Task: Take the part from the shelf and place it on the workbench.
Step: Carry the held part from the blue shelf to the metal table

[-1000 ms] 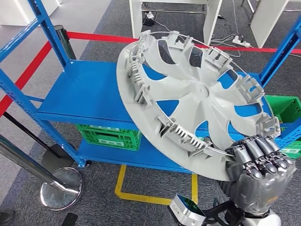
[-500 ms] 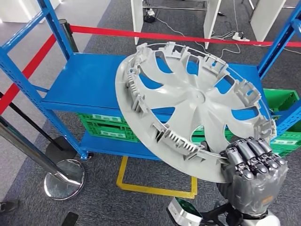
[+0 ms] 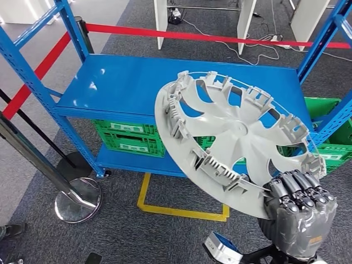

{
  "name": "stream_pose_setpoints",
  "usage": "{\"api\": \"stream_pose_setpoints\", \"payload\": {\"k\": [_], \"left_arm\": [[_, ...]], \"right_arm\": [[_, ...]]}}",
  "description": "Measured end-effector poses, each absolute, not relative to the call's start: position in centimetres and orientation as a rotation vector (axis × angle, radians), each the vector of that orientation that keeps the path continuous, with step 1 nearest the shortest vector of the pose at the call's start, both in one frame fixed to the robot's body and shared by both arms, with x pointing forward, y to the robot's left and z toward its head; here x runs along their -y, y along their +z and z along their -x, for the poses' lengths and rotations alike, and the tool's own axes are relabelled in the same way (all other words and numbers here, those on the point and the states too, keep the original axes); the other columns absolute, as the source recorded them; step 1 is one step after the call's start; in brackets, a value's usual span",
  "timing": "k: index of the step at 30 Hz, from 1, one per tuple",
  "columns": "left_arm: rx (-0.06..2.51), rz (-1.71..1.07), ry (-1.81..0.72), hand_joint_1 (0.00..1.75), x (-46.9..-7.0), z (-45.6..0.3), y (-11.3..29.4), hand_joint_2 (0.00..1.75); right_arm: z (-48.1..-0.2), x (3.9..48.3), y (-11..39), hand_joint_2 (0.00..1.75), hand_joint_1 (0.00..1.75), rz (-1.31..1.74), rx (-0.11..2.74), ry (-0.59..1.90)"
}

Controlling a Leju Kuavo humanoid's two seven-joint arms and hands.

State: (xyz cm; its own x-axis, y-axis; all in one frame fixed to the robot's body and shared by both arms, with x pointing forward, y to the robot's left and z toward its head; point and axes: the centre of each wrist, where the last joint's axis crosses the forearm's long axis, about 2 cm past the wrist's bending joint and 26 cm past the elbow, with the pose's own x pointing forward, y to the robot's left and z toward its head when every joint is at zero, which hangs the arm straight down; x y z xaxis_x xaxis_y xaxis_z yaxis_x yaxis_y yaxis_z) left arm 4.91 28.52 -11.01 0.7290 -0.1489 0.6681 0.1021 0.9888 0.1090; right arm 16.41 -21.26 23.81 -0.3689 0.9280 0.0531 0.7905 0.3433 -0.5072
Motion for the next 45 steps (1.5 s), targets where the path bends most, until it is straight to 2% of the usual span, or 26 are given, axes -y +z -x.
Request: {"api": "stream_pose_setpoints", "payload": {"k": [30,45], "left_arm": [[0.722,-0.101,-0.132,0.00,-32.5,-4.8,-10.9,0.00],[0.724,-0.105,-0.129,0.00,-32.8,-5.0,-10.9,0.00]], "right_arm": [[-20.3,19.1,24.8,1.75,1.75,1.446,2.319,0.652],[-21.1,18.6,24.8,1.75,1.75,1.441,2.317,0.662]]}}
